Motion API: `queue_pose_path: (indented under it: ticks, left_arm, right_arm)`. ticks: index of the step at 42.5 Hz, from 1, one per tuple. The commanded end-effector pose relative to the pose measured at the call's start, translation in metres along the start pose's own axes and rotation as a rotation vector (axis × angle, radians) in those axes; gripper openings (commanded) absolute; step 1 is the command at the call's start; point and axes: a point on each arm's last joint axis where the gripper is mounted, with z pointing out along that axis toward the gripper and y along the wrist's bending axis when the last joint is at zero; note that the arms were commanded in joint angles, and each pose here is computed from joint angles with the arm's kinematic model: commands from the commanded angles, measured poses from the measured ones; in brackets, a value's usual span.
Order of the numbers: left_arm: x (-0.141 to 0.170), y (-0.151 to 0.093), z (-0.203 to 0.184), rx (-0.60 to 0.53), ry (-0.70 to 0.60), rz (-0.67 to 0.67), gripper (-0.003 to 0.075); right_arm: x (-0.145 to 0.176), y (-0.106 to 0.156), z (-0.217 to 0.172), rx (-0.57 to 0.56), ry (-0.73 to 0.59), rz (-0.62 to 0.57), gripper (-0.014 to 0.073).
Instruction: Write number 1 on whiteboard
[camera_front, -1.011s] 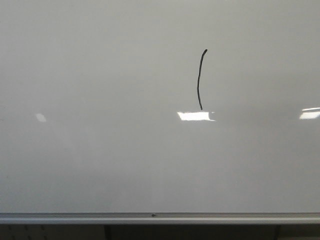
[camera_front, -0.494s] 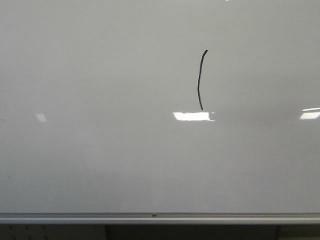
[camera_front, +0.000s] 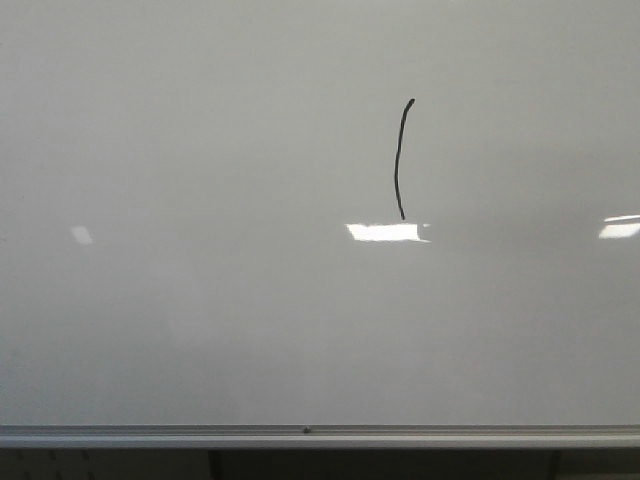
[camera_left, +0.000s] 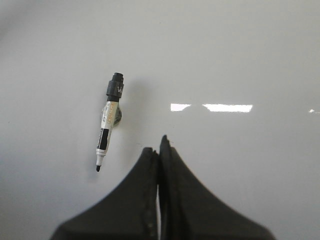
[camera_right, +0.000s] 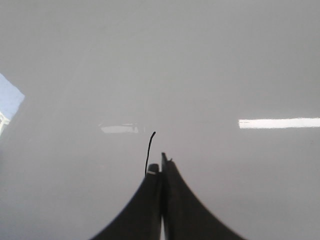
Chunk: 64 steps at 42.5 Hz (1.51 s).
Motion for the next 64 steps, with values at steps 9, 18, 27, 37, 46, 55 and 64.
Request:
queue_pose_path:
  ticks: [9, 18, 27, 37, 46, 55, 64]
  left_arm:
    - [-0.001, 0.000, 0.000, 0.005, -0.079, -0.021, -0.0020]
    - [-0.001, 0.000, 0.000, 0.005, -0.079, -0.021, -0.0020]
    - [-0.001, 0.000, 0.000, 0.005, -0.079, -0.021, -0.0020]
    - [-0.001, 0.000, 0.000, 0.005, -0.079, -0.021, -0.0020]
    - [-0.001, 0.000, 0.000, 0.005, -0.079, -0.021, -0.0020]
    - [-0.001, 0.000, 0.000, 0.005, -0.079, -0.021, -0.0020]
    - [-0.001, 0.000, 0.000, 0.005, -0.079, -0.021, -0.0020]
  right_arm:
    - [-0.011, -0.001, 0.000, 0.028, -0.051, -0.003, -0.0087]
    - [-0.011, -0.001, 0.000, 0.028, -0.051, -0.003, -0.0087]
    - [-0.011, -0.001, 0.000, 0.028, -0.051, -0.003, -0.0087]
    - [-0.005, -0.005, 0.000, 0.060, -0.054, -0.041, -0.0087]
    - [0.015, -0.013, -0.002, 0.102, 0.007, -0.186, -0.0087]
    - [0.040, -0.028, -0.007, 0.242, 0.016, -0.091, -0.0087]
    - [0.068, -0.037, -0.014, 0.302, 0.021, -0.126, -0.0087]
